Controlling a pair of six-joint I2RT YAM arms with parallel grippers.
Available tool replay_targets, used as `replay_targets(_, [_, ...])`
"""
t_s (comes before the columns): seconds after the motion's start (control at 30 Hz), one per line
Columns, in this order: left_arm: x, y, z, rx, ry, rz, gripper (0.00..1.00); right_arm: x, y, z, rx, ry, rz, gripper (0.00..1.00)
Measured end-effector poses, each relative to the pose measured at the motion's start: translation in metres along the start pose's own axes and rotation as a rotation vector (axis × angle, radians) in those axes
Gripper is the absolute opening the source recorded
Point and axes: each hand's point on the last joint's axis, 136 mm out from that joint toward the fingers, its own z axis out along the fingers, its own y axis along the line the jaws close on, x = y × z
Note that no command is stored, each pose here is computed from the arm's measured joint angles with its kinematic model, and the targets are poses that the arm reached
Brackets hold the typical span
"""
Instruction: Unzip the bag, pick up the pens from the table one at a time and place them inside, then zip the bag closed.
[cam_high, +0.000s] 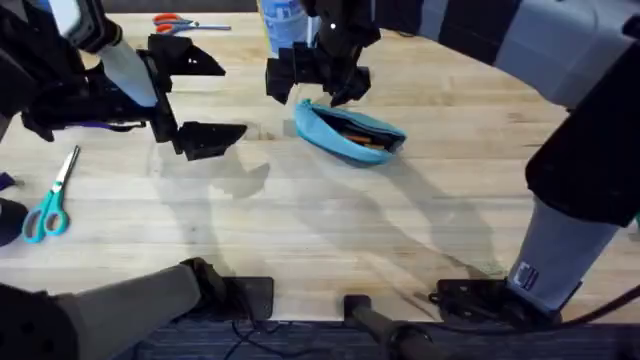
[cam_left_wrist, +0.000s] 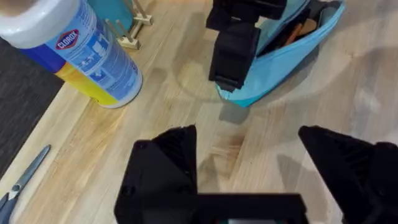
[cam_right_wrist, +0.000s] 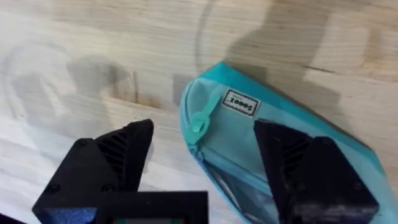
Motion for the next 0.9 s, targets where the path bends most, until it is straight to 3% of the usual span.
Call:
replay_targets(0.43, [-0.0001, 0.0000, 0.0001, 0.000, 0.000, 0.000, 0.994, 0.0075, 0.0101, 0.0008, -0.007, 0.006, -0.024, 0.837])
replay_targets(0.9, [0.0000, 0.0000, 0.0000, 0.000, 0.000, 0.000, 0.996, 0.0047, 0.0065, 0.0007, 0.013, -0.010, -0.010, 0.457])
